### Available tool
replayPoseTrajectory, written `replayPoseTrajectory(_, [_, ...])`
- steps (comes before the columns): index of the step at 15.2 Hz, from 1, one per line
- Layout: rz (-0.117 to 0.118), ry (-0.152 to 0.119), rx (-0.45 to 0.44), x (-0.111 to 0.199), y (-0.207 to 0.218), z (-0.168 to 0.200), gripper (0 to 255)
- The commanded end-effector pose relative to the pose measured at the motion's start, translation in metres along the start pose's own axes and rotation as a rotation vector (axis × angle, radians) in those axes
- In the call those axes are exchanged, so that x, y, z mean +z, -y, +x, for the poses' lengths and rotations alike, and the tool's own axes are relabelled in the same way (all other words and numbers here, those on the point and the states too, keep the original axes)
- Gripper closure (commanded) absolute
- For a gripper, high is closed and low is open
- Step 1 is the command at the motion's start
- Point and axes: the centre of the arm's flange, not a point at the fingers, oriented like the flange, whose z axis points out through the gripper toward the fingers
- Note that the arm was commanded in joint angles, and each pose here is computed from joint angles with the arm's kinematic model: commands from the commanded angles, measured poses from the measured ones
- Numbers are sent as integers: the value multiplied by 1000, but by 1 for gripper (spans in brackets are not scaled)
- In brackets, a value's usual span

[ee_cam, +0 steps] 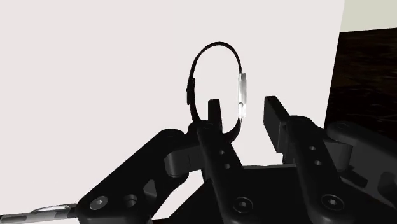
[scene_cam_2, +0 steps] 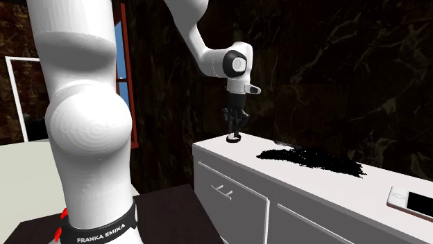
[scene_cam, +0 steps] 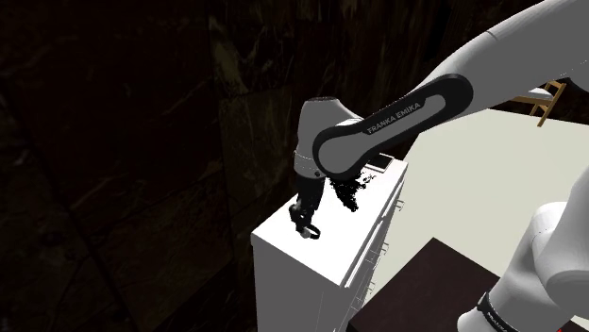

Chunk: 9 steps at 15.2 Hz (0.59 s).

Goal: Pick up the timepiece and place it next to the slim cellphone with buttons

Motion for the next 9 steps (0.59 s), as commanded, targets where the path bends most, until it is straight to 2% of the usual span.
replayPoseTrajectory(1, [0, 0, 0, 0, 0, 0, 255])
replayPoseTrajectory(9, [0, 0, 0, -5, 1, 0, 255])
